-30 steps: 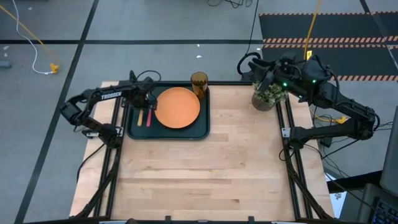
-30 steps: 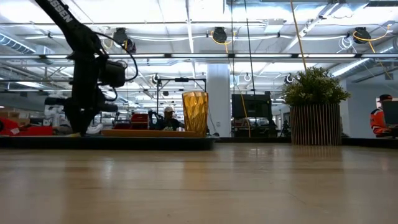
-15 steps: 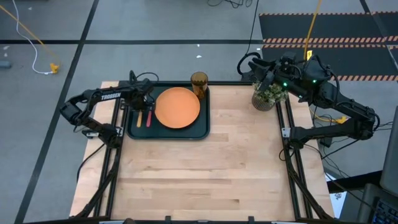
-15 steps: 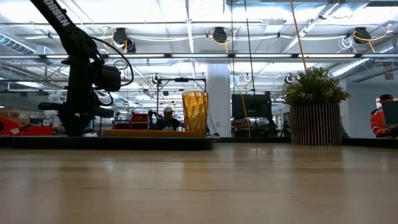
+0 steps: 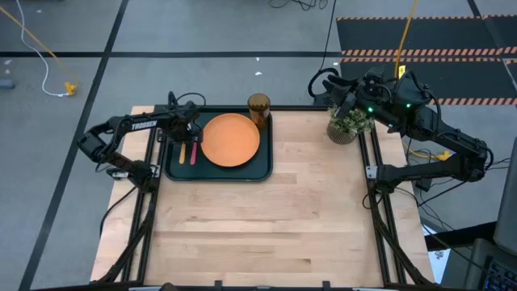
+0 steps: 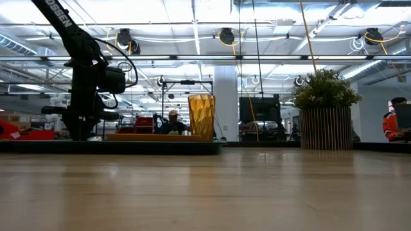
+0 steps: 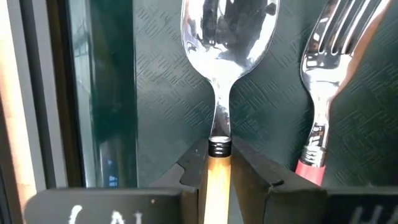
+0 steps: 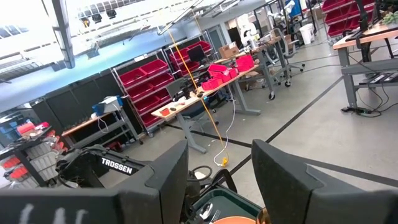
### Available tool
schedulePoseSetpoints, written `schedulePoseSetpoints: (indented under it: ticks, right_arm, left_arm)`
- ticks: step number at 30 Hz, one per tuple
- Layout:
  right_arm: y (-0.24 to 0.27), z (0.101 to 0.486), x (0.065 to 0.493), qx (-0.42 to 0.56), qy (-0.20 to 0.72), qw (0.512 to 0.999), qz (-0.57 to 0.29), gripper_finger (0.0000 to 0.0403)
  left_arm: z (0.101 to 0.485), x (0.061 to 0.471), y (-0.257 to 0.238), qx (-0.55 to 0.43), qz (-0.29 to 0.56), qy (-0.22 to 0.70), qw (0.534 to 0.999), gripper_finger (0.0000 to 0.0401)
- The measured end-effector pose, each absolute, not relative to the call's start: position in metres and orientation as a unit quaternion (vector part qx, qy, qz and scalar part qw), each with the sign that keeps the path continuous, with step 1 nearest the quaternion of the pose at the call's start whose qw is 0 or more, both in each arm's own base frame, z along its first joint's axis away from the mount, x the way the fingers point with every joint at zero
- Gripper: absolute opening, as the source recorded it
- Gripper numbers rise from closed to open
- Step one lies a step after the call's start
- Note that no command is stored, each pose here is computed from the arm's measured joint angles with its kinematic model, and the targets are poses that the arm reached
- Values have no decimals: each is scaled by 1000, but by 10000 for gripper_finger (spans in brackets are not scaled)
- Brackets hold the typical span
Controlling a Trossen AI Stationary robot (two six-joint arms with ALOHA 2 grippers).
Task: Pick and place plate/cup/fork/spoon on tray
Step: Put the yellow spoon on the black serving tray to the left of the pink fork, then return to Home Position
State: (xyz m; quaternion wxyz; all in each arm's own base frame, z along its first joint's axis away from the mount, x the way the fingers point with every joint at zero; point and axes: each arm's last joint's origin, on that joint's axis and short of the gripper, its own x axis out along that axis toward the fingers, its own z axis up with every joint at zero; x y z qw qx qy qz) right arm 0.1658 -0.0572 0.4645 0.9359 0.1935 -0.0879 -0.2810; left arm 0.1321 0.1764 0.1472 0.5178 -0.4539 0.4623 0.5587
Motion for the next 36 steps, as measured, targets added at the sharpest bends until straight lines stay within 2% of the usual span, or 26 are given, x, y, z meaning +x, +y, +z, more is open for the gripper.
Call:
schedulePoseSetpoints:
  ticks: [11,18,27,32,36]
  right_arm:
    - [-57,464,166,192,-87,936,-281,171]
    - [-57,464,166,176,-77,942,-276,171]
    - [-56,462,167,116,-46,957,-262,164]
    - [-56,458,167,87,-19,960,-265,129]
    - [-55,455,167,70,3,967,-245,87]
  left_arm:
    - [148,132,176,-462,555,460,516,134]
    - [173,127,167,-475,543,429,543,144]
    - [231,116,153,-433,537,338,639,145]
    - [254,111,145,-366,502,335,708,145]
    - [270,106,138,-340,481,319,742,145]
